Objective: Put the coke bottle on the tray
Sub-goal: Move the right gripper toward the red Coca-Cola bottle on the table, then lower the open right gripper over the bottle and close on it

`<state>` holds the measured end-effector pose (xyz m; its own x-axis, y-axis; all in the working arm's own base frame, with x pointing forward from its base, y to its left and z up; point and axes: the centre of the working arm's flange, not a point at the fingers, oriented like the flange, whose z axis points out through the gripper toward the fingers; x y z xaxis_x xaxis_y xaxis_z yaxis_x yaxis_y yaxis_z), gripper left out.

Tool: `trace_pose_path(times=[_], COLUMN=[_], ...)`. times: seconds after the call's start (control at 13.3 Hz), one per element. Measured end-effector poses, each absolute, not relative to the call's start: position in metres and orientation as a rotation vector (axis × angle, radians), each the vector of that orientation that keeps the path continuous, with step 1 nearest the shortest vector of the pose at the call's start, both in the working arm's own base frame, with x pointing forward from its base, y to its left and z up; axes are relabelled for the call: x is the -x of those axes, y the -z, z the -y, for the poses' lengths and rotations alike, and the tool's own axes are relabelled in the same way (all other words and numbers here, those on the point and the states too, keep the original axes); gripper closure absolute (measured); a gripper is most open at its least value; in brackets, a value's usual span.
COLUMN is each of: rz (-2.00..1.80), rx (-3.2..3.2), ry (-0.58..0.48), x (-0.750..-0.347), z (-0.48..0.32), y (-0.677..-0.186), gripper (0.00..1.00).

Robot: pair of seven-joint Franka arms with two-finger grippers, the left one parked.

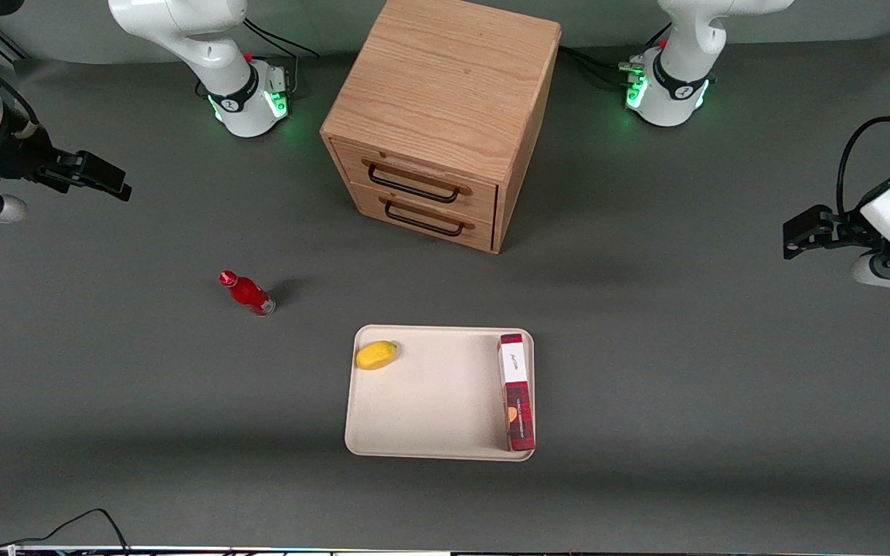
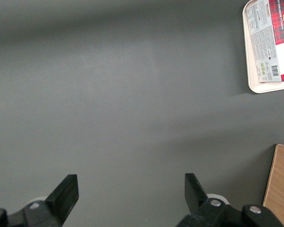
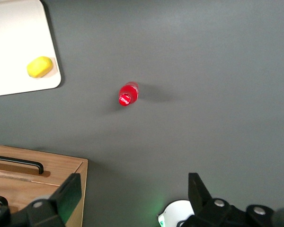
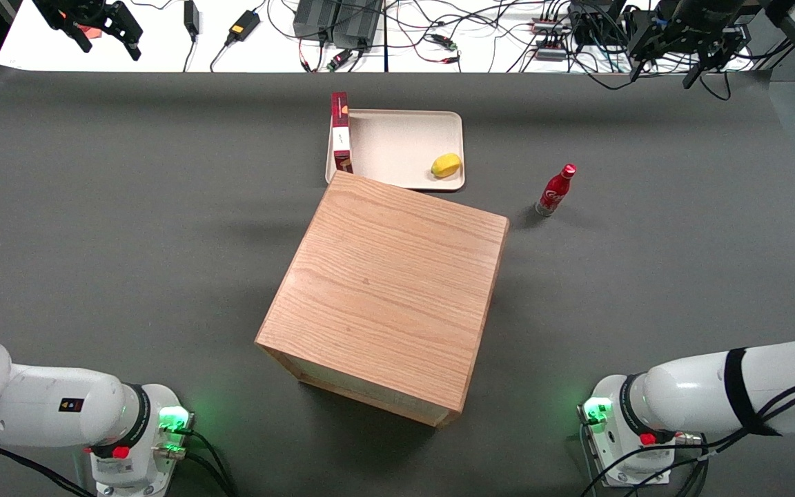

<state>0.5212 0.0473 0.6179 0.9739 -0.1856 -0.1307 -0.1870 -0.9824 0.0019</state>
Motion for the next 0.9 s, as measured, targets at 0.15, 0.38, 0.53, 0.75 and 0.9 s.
trace_pose_path(times=[0.15,0.38,0.53,0.75,0.9], rz=[-0.287,-0.307,-0.345,-0.391,-0.402], rx=[3.111,3.107,3.101,3.092,3.09], ry=[-0.195,-0.155,-0.11,-0.082,-0.084], x=[-0.536,-0.556,-0.557,-0.543,-0.536], z=[-0.053,-0.059,-0.065,-0.091,-0.098], y=[-0.578,-0.483,-0.421,-0.349,-0.325], gripper=[0.0,0.0,0.0,0.0,0.0])
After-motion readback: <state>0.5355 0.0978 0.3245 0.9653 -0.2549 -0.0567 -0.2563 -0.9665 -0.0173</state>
